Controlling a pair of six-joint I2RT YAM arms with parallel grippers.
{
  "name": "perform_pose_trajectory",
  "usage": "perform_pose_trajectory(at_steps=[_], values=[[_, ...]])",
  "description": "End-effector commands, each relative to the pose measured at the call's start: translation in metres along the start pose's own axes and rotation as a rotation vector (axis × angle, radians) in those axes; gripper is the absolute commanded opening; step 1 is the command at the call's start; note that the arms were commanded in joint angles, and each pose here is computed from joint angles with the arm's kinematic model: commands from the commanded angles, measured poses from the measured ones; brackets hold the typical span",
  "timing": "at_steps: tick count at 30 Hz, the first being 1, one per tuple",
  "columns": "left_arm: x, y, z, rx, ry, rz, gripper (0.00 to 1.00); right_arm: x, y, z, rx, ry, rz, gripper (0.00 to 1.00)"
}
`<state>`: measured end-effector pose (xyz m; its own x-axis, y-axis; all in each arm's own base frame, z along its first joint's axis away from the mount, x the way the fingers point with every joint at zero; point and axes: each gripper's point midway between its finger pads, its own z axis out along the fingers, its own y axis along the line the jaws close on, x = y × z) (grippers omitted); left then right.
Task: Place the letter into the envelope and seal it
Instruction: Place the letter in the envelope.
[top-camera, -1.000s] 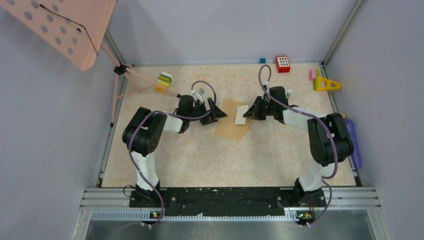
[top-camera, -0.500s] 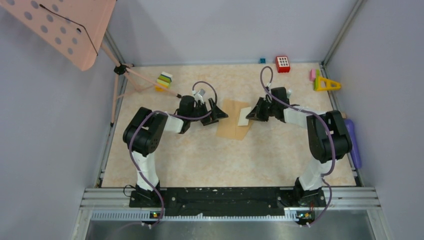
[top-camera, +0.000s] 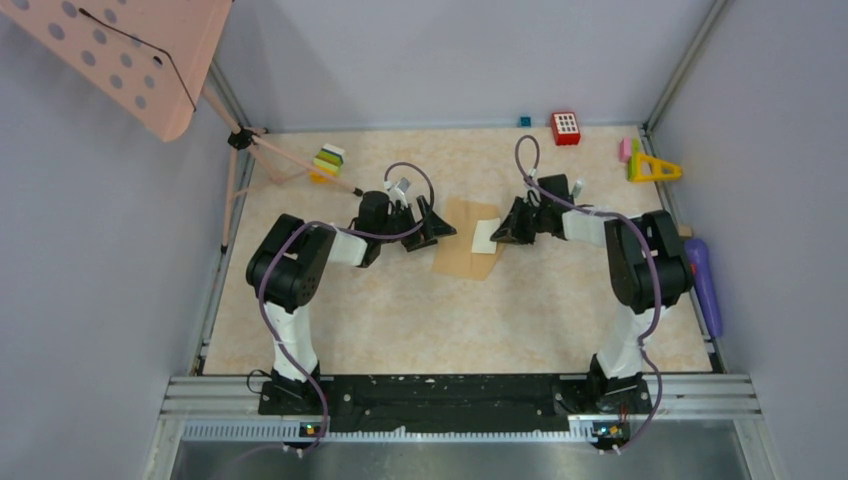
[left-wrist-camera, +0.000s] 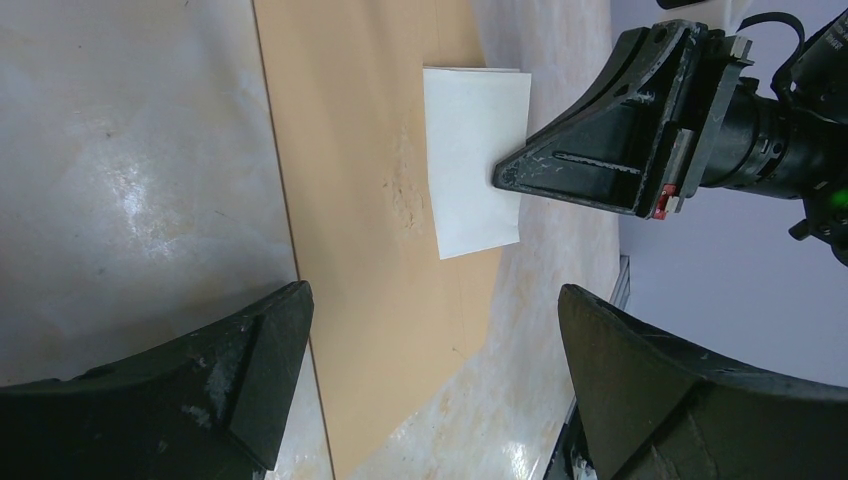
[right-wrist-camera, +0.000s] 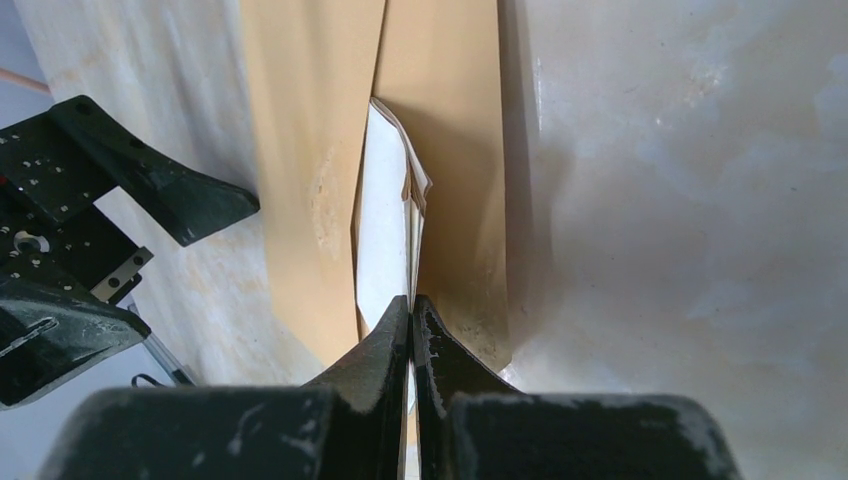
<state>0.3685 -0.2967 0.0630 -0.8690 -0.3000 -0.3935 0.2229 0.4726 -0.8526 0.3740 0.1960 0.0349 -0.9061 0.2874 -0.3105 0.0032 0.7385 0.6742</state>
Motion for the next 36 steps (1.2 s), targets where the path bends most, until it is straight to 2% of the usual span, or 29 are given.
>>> perform_pose_trajectory(at_steps=[1, 22, 36], values=[[0.015, 0.013, 0.002, -0.026, 0.034, -0.031, 0.98, -0.013, 0.008, 0.0, -0.034, -0.008, -0.041, 0.0], [0.016, 0.008, 0.004, -0.012, 0.038, -0.031, 0.98, -0.009, 0.011, 0.008, -0.051, 0.022, -0.06, 0.0], [0.017, 0.007, 0.004, -0.009, 0.039, -0.029, 0.98, -0.006, 0.02, 0.02, -0.048, 0.077, -0.137, 0.0]])
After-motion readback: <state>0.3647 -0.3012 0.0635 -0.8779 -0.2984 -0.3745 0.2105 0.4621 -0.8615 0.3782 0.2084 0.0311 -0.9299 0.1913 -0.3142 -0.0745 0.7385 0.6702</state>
